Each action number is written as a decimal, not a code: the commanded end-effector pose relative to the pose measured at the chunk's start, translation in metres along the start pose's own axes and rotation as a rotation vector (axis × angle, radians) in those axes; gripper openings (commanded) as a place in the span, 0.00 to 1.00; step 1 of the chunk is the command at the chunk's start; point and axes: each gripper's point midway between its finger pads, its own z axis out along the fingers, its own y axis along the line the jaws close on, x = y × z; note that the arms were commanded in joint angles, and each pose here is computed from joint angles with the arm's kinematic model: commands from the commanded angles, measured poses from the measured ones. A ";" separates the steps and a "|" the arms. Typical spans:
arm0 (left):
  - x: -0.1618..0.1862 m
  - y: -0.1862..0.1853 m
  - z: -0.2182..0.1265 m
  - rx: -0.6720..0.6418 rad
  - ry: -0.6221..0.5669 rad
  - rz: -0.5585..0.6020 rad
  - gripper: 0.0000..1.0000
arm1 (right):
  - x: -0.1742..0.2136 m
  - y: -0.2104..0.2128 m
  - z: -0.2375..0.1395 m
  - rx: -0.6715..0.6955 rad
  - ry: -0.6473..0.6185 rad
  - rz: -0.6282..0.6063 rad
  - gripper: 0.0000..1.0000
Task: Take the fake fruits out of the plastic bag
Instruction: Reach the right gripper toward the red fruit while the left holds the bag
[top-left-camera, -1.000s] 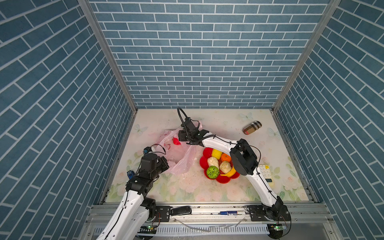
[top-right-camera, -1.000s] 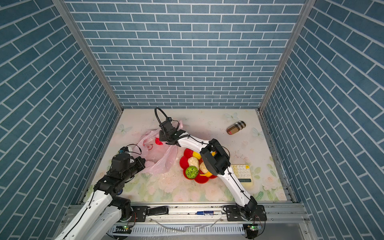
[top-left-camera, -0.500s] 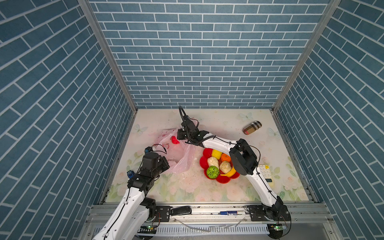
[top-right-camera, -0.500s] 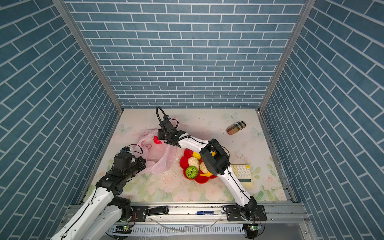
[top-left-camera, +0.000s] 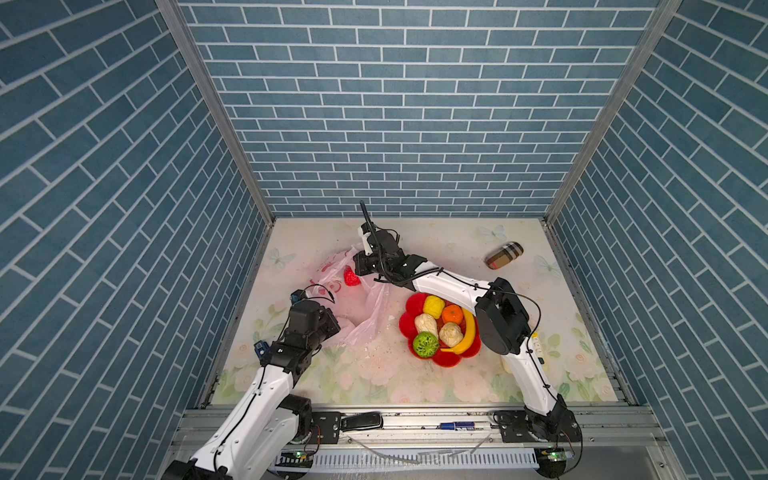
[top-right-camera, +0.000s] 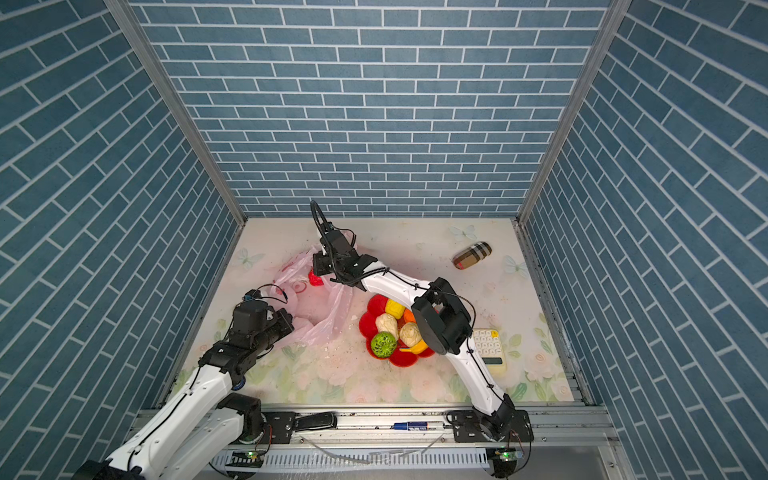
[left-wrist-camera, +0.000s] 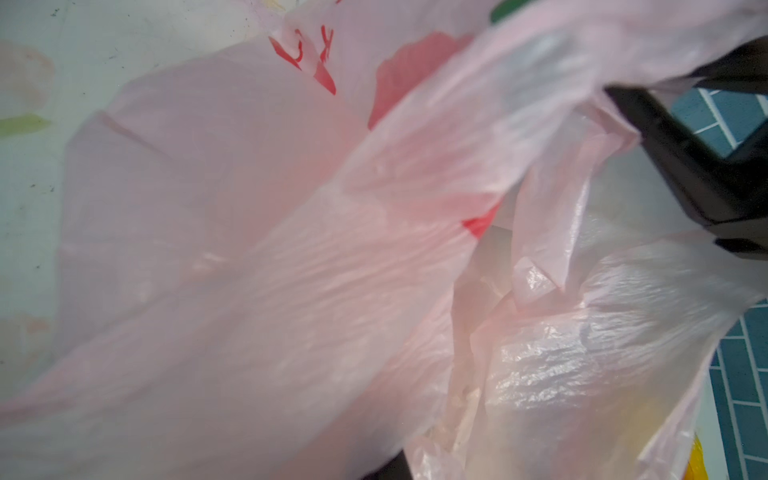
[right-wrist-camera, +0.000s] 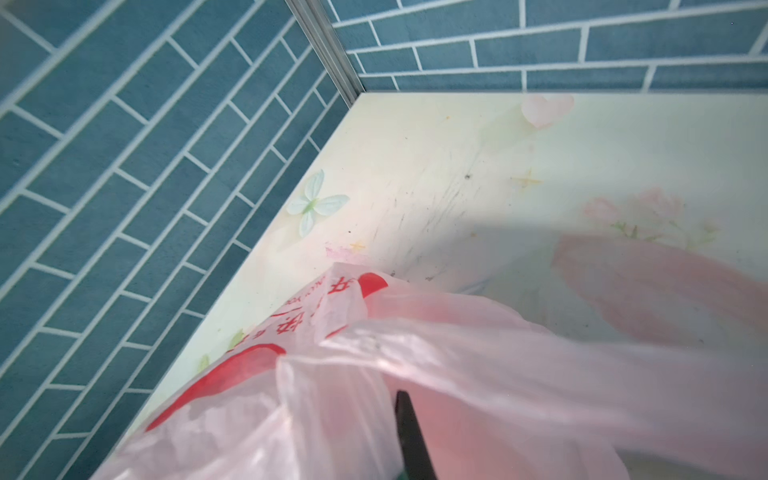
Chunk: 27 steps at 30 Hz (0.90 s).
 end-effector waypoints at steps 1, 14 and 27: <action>-0.012 -0.003 0.001 0.005 -0.047 -0.010 0.03 | 0.002 0.019 -0.015 -0.035 0.030 -0.088 0.00; -0.009 0.000 0.004 -0.002 -0.042 -0.018 0.03 | 0.003 0.024 -0.027 -0.025 0.034 -0.098 0.00; -0.004 0.006 0.001 -0.019 -0.032 -0.020 0.03 | 0.022 -0.006 -0.020 0.052 0.078 -0.053 0.22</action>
